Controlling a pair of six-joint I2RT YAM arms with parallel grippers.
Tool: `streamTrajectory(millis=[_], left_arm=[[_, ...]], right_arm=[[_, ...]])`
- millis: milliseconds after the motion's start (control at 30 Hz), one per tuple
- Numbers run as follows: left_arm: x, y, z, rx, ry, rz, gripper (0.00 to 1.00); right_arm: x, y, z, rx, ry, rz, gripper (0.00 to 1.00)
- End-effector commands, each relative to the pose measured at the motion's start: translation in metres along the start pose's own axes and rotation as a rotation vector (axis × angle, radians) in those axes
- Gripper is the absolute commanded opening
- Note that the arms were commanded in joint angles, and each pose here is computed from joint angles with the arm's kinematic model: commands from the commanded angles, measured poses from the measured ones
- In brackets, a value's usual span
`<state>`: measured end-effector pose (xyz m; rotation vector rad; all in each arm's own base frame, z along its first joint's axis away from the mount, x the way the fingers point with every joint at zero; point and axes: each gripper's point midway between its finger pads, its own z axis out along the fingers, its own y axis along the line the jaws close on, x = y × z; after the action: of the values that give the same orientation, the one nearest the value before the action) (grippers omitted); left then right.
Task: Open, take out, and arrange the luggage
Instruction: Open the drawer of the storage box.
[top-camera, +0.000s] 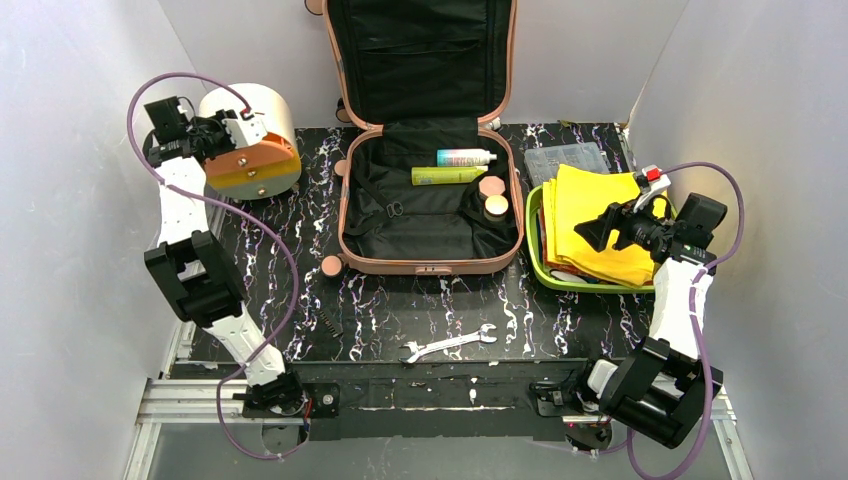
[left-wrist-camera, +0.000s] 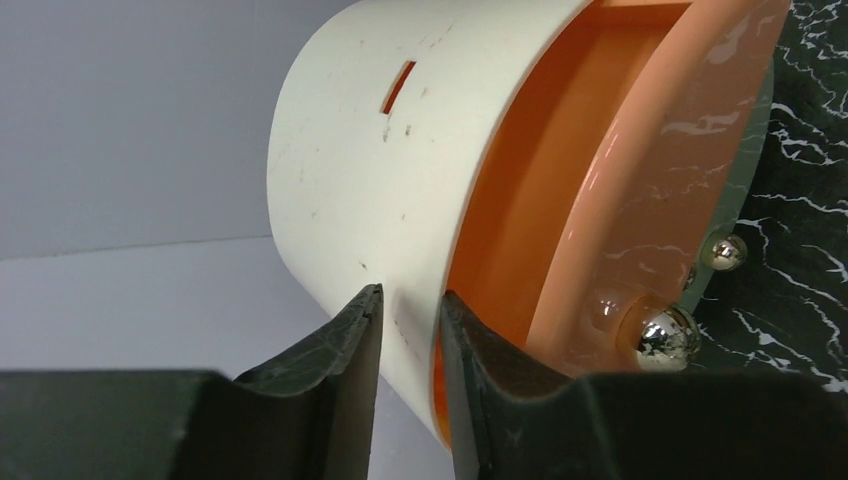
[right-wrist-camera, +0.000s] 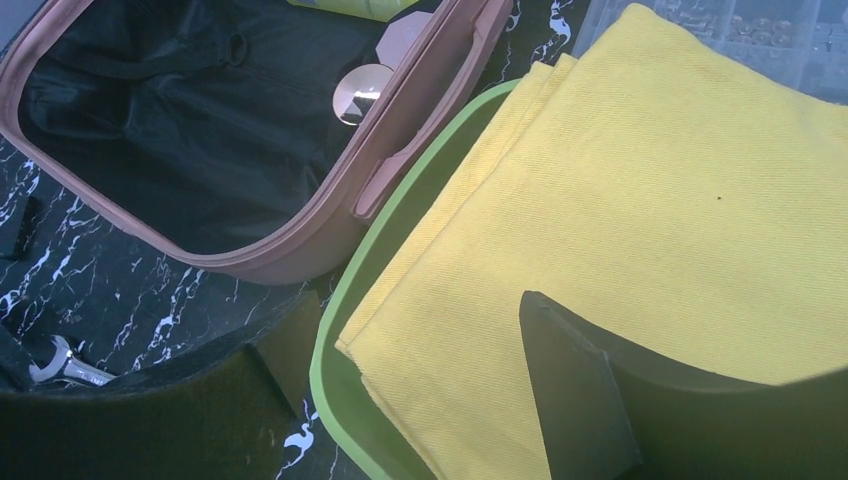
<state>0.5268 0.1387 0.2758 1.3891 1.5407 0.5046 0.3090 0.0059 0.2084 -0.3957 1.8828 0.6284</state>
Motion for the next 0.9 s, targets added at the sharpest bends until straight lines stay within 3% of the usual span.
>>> streamTrajectory(millis=[0, 200, 600, 733, 867], left_arm=[[-0.008, -0.030, -0.006, 0.045, 0.002, -0.161, 0.25], [-0.009, -0.030, -0.015, -0.014, 0.044, -0.212, 0.15], [-0.022, -0.012, -0.035, -0.158, 0.075, -0.301, 0.16], [-0.025, -0.007, -0.032, -0.182, 0.077, -0.292, 0.19], [-0.021, 0.001, -0.025, -0.199, 0.080, -0.260, 0.33]], right_arm=[[-0.010, 0.004, -0.003, -0.015, -0.033, -0.026, 0.82], [-0.014, 0.005, -0.005, -0.010, -0.045, -0.025, 0.83], [-0.014, 0.004, -0.004, -0.010, -0.047, -0.011, 0.85], [-0.014, 0.005, -0.004, -0.014, -0.047, -0.009, 0.85], [-0.014, 0.005, -0.005, -0.012, -0.050, -0.011, 0.86]])
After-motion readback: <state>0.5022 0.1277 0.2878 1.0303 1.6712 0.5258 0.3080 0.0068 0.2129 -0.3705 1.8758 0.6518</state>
